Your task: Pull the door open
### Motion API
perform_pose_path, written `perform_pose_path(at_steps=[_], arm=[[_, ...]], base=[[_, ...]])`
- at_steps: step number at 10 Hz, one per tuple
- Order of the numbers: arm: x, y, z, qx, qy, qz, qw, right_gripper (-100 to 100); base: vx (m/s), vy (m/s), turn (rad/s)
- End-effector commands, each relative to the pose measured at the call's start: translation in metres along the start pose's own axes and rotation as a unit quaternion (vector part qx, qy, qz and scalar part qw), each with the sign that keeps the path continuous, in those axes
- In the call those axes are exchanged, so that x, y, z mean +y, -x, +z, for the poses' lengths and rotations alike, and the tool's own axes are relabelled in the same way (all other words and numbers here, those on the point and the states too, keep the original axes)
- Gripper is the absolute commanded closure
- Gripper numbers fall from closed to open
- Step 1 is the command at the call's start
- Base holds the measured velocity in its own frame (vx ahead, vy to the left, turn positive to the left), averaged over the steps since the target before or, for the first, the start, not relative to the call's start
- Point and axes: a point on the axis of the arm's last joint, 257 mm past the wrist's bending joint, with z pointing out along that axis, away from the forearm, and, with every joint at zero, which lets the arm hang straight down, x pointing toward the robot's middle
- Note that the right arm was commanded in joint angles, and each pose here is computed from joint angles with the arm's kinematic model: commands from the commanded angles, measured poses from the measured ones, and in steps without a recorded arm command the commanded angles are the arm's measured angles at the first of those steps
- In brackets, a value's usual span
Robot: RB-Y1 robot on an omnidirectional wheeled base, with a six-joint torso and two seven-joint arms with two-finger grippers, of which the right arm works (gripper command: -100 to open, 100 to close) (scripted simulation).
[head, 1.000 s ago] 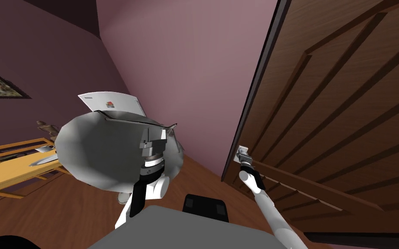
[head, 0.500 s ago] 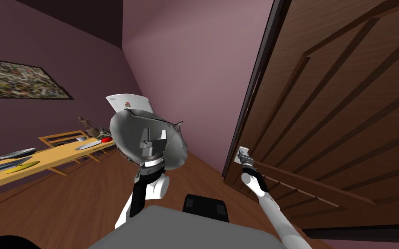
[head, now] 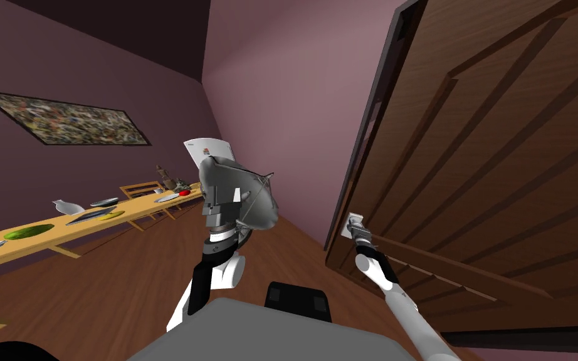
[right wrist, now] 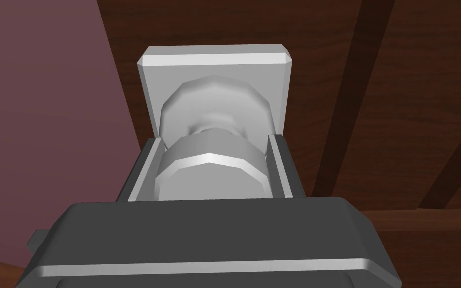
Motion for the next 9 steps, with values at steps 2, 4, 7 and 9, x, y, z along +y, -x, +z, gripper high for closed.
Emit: perform_pose_path(at_steps=[2, 4, 7, 9], arm=[[-0.003, 0.002, -0.0031, -0.002, -0.009, 0.001, 1.0, 100], [-0.006, 0.001, -0.0049, -0.001, -0.018, 0.001, 0.9998, 100], [-0.013, 0.0, -0.0091, 0.001, -0.036, 0.001, 0.9994, 100], [-0.017, -0.001, -0.0122, 0.001, -0.047, 0.002, 0.9989, 100]], base=[[-0.124, -0.02, 0.068], [-0.247, -0.062, 0.131], [-0.234, -0.035, 0.123], [-0.232, -0.059, 0.123]])
